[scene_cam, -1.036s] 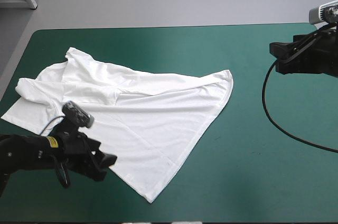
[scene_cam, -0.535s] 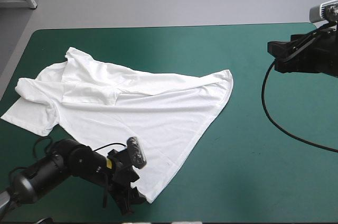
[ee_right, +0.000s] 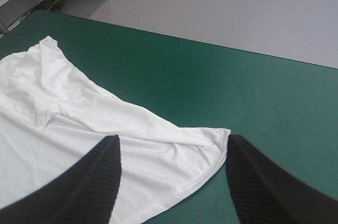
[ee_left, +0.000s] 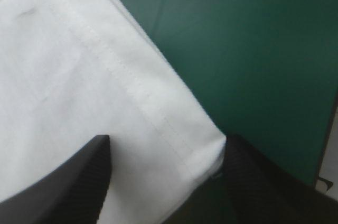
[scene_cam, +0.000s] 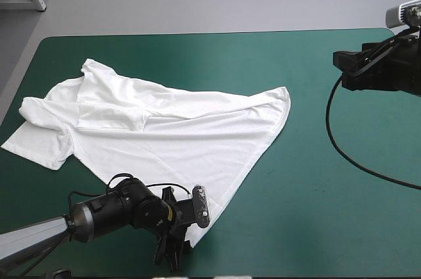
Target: Fold the cloth
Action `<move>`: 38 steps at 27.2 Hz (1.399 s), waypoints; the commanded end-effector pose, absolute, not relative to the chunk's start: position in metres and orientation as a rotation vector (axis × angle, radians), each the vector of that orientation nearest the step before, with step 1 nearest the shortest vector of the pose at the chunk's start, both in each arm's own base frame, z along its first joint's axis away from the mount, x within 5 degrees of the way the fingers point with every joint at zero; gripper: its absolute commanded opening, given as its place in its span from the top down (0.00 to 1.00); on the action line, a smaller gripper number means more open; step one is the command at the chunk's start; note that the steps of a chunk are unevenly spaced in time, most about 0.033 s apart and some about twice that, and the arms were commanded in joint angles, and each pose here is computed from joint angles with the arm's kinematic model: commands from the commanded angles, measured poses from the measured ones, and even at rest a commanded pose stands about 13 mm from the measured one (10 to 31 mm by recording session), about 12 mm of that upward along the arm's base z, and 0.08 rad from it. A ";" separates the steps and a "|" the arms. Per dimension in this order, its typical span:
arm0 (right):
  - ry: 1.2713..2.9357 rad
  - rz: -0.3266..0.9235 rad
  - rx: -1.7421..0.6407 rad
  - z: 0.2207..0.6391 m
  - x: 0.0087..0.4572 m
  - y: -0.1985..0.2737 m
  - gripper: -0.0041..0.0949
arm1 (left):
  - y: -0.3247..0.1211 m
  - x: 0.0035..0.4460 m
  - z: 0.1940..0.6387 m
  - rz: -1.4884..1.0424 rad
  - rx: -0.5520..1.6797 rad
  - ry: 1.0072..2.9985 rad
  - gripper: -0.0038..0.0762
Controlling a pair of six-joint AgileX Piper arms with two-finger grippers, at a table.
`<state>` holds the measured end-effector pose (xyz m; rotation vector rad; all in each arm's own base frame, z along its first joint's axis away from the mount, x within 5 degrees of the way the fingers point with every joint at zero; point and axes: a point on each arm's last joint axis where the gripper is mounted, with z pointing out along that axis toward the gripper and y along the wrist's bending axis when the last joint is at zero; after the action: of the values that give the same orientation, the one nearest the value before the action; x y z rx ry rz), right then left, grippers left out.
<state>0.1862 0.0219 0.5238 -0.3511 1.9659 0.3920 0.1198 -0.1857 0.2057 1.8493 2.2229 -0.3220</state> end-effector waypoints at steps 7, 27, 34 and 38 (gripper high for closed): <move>1.867 0.401 -0.327 0.537 0.180 0.023 0.39 | -0.203 0.125 0.185 -0.391 1.733 2.401 0.93; 2.131 0.409 -0.321 0.485 0.261 0.014 0.39 | -0.138 0.227 0.266 -0.195 1.001 2.393 0.93; 2.247 0.303 -0.500 0.426 0.331 0.062 0.39 | -0.103 0.246 0.271 -0.166 0.864 2.441 0.93; 2.283 0.242 -0.530 0.386 0.370 0.083 0.39 | -0.100 0.247 0.271 -0.179 0.850 2.450 0.93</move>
<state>0.3551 0.0746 0.3867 -0.5448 2.3658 0.2918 0.2449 -0.0992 0.2522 0.8971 2.5228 -0.1487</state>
